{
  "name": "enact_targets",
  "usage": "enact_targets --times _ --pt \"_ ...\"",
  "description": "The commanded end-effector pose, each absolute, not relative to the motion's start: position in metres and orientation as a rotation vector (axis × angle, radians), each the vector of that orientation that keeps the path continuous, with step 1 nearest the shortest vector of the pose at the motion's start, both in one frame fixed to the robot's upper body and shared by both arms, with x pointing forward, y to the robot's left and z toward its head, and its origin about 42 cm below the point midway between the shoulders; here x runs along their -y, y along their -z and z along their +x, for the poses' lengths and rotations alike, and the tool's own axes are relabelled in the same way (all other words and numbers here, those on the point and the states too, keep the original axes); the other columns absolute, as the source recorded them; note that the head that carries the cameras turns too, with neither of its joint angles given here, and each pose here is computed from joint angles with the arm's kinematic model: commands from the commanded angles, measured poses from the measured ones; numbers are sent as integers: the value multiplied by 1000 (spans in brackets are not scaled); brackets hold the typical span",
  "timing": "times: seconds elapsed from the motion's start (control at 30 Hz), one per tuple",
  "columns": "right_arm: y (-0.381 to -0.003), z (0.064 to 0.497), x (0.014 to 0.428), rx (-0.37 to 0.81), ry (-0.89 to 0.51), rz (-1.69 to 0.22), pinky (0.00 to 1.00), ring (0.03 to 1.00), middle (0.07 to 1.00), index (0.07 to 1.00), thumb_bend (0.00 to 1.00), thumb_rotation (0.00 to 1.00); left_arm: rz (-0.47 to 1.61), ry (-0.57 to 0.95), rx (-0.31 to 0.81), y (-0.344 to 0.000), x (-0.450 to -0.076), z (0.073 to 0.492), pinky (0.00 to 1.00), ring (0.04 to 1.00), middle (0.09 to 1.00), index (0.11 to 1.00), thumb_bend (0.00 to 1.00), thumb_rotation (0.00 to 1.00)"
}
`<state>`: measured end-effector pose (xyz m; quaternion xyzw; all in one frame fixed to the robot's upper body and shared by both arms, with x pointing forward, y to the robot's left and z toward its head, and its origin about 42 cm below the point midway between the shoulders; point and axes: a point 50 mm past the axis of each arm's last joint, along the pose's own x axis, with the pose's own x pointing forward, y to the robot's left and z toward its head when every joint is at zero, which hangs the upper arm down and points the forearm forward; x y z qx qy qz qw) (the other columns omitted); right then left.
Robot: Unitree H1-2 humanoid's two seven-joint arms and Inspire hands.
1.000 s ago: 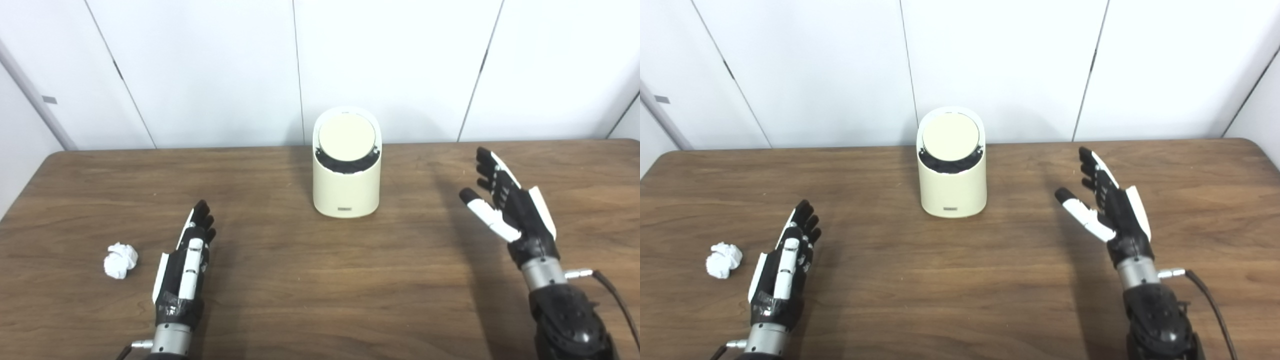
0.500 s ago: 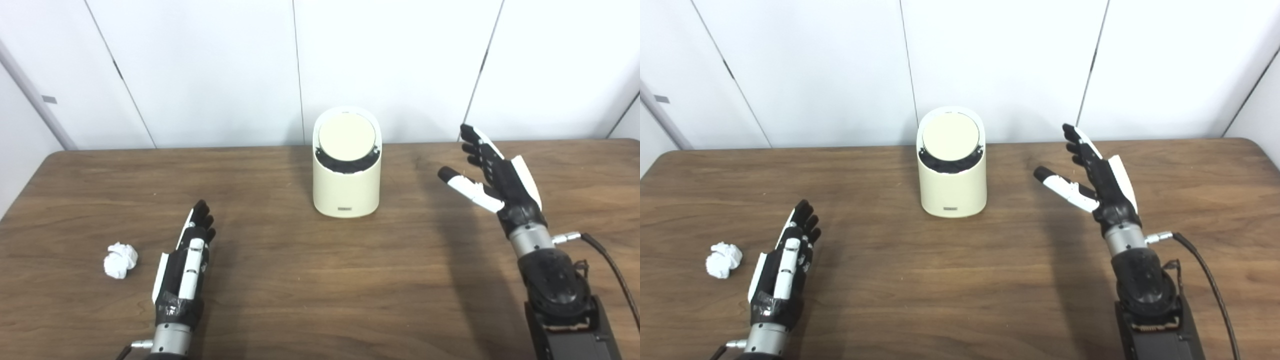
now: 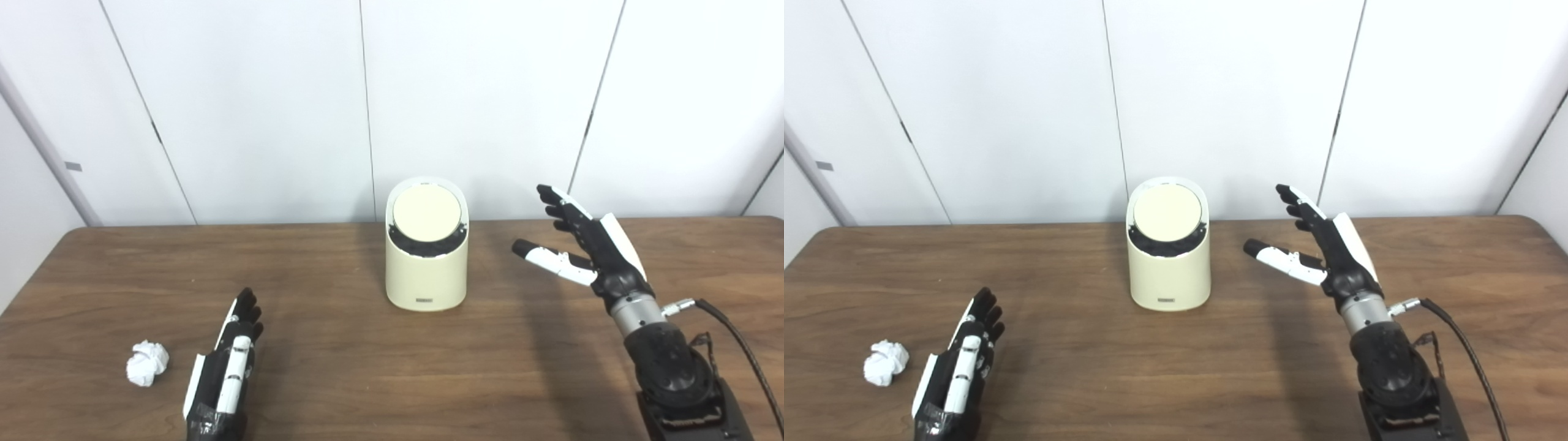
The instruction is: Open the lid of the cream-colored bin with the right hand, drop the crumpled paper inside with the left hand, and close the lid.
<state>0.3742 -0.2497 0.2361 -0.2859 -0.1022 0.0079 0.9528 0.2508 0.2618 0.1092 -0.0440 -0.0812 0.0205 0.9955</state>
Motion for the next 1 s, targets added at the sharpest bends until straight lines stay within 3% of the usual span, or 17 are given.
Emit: enact_targets --times 0.0,0.6,0.97 --pt "-264 384 248 290 -6 -604 864 896 911 904 815 630 -104 -51 59 -75 -258 235 1000 1000 1000 1000 296 767" --pt "-306 422 227 300 -67 -674 886 928 929 907 859 534 -114 -40 55 -74 -254 235 1000 1000 1000 1000 305 775" --pt "-333 447 222 290 -103 -757 763 929 955 908 865 437 -108 -33 61 -74 -253 235 1000 1000 1000 1000 309 785"
